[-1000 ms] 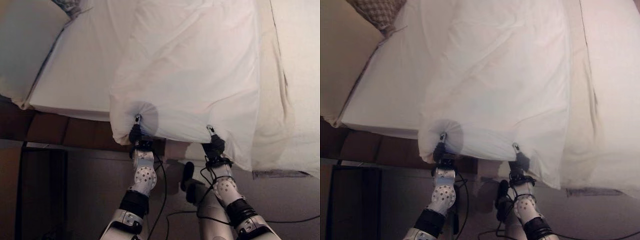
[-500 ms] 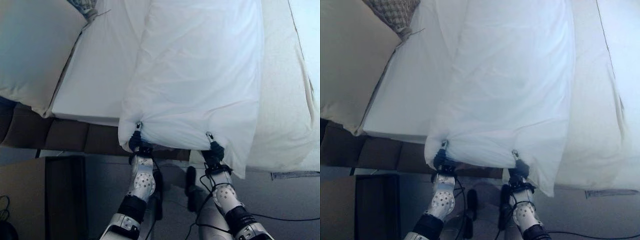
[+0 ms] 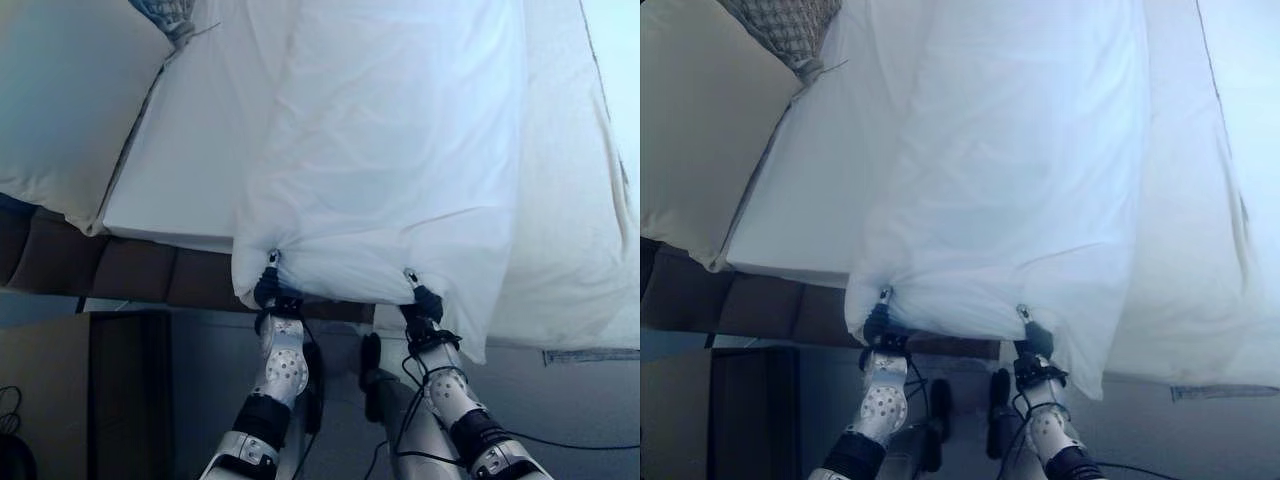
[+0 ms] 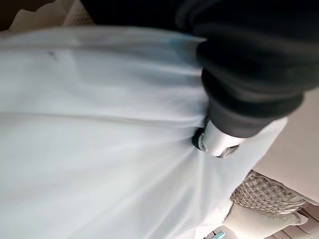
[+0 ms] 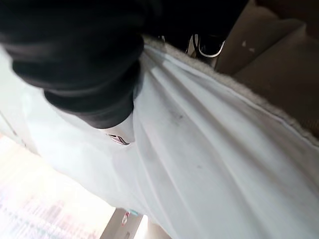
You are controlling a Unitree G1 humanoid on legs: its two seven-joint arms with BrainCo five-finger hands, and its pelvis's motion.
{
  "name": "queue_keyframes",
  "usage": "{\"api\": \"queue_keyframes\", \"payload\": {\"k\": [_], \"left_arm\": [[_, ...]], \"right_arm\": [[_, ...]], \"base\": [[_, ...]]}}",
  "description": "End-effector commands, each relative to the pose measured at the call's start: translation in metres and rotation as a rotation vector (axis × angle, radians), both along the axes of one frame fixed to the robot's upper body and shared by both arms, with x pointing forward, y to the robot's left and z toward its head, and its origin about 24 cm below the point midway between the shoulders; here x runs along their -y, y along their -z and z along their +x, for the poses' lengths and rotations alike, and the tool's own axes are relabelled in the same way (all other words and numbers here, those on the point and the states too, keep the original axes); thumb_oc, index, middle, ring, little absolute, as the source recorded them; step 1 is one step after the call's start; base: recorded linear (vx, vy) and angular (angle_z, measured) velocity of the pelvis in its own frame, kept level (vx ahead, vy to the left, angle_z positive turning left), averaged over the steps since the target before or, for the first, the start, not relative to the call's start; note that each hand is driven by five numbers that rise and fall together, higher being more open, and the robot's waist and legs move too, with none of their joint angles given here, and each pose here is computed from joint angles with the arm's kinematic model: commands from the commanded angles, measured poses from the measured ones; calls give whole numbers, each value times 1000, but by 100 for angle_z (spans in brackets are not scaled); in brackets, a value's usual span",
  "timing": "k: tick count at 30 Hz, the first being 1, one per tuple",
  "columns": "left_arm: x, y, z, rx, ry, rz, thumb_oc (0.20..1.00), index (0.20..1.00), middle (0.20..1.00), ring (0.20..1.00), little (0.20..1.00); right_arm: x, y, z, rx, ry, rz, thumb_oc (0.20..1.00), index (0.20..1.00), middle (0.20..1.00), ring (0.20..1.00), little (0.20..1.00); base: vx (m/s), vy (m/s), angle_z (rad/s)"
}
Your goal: Make the bed
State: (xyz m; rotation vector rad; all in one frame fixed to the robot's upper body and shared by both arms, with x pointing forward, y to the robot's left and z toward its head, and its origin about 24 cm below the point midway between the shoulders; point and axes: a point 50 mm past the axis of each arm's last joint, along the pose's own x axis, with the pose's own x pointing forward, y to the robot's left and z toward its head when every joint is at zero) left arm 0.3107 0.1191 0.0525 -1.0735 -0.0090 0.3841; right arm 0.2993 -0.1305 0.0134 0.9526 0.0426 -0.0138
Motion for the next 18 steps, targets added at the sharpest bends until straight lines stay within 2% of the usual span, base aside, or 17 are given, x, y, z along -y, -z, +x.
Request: {"api": "queue_keyframes", "payload": {"k": [1, 7, 10, 13, 16, 18], "left_arm": [[-87, -19, -13, 105, -348, 140, 200, 200, 200, 200, 200], [-84, -25, -5, 103, -344, 175, 200, 200, 200, 200, 200], [-83, -15, -4, 27, -389, 137, 200, 200, 200, 200, 200], [-83, 10, -5, -141, -464, 58, 200, 200, 200, 200, 200], [-83, 27, -6, -227, -452, 56, 200, 200, 200, 200, 200], [-82, 53, -10, -354, -425, 41, 200, 200, 200, 200, 200]], "right_arm": [[65, 2, -10, 5, 219, -92, 200, 200, 200, 200, 200], [62, -3, 0, 11, 222, -96, 200, 200, 200, 200, 200], [60, 4, 1, -37, 223, -98, 200, 200, 200, 200, 200], [53, 27, -2, -163, 199, -98, 200, 200, 200, 200, 200], [51, 42, -8, -243, 170, -139, 200, 200, 200, 200, 200], [49, 65, -20, -363, 123, -203, 200, 200, 200, 200, 200]], "base": [[39, 108, -32], [9, 322, -38], [61, 345, 14], [120, 334, -1], [55, 140, -28], [46, 85, -14]]}}
